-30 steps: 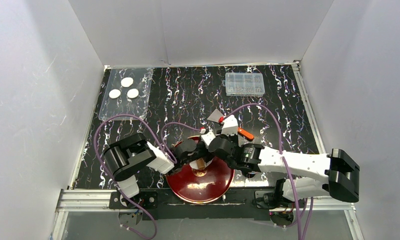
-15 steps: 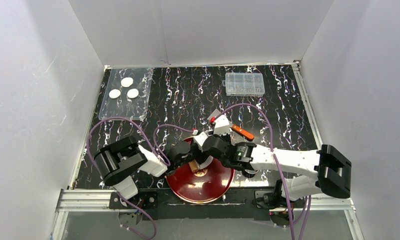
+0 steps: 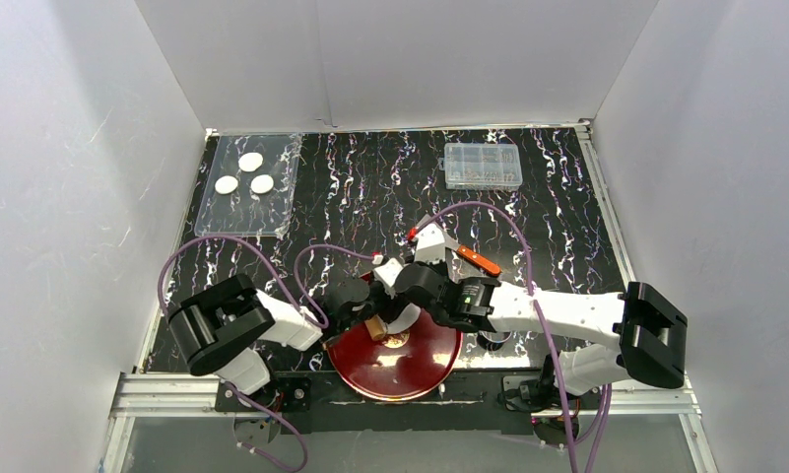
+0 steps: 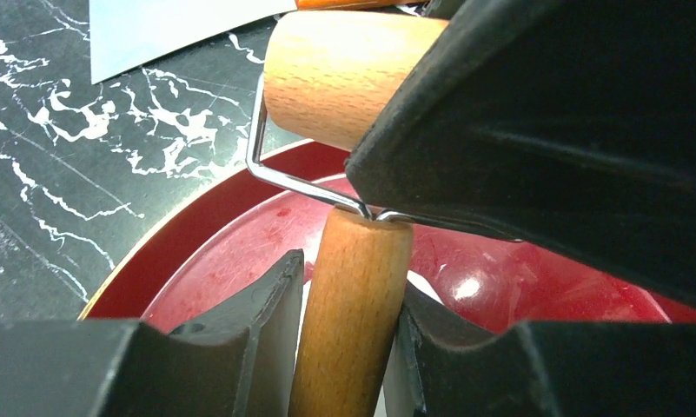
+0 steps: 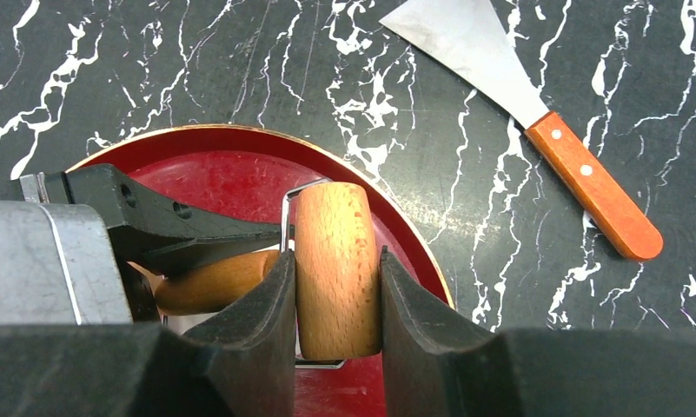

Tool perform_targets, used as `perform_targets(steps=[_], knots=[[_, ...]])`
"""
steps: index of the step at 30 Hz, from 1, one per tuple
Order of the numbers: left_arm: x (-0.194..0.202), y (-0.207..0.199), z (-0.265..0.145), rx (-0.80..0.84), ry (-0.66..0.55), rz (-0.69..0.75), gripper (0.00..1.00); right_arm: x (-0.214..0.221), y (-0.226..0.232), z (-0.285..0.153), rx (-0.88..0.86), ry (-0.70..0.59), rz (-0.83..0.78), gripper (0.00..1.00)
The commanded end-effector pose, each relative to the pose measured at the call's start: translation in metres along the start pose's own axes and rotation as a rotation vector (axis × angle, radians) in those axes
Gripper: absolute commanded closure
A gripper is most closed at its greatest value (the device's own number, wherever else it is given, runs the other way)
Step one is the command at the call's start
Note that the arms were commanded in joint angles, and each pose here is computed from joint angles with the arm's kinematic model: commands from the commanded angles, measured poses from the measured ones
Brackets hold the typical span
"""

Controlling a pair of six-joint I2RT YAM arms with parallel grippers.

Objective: Roll out the dumpling wrappers from the dough
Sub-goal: Flatten out the dough on the work surface.

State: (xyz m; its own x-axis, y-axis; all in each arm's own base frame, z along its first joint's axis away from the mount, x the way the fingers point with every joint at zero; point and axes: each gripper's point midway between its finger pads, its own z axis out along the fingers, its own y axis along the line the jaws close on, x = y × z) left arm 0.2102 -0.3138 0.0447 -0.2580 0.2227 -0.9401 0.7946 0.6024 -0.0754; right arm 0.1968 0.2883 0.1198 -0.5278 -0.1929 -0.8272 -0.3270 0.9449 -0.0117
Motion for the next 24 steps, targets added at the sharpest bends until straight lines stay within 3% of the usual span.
perform_targets(steps=[1, 7, 13, 21, 24], knots=[[0.022, 0.027, -0.002, -0.105, 0.171, 0.162, 1.0, 0.024, 0.095, -0.035, -0.454, 0.127, -0.196, 0.99], [-0.023, 0.019, 0.014, -0.032, 0.049, 0.206, 1.0, -0.023, 0.079, -0.04, -0.43, 0.035, -0.197, 0.99], [-0.04, -0.016, 0.033, 0.138, -0.009, 0.128, 1.0, -0.036, 0.054, -0.046, -0.382, 0.008, -0.149, 0.99], [-0.065, -0.035, 0.039, 0.234, -0.087, 0.168, 0.99, -0.052, 0.023, -0.058, -0.375, -0.038, -0.096, 0.99], [-0.067, -0.041, 0.038, 0.268, -0.096, 0.164, 0.81, -0.047, 0.017, -0.059, -0.385, -0.029, -0.091, 0.99]])
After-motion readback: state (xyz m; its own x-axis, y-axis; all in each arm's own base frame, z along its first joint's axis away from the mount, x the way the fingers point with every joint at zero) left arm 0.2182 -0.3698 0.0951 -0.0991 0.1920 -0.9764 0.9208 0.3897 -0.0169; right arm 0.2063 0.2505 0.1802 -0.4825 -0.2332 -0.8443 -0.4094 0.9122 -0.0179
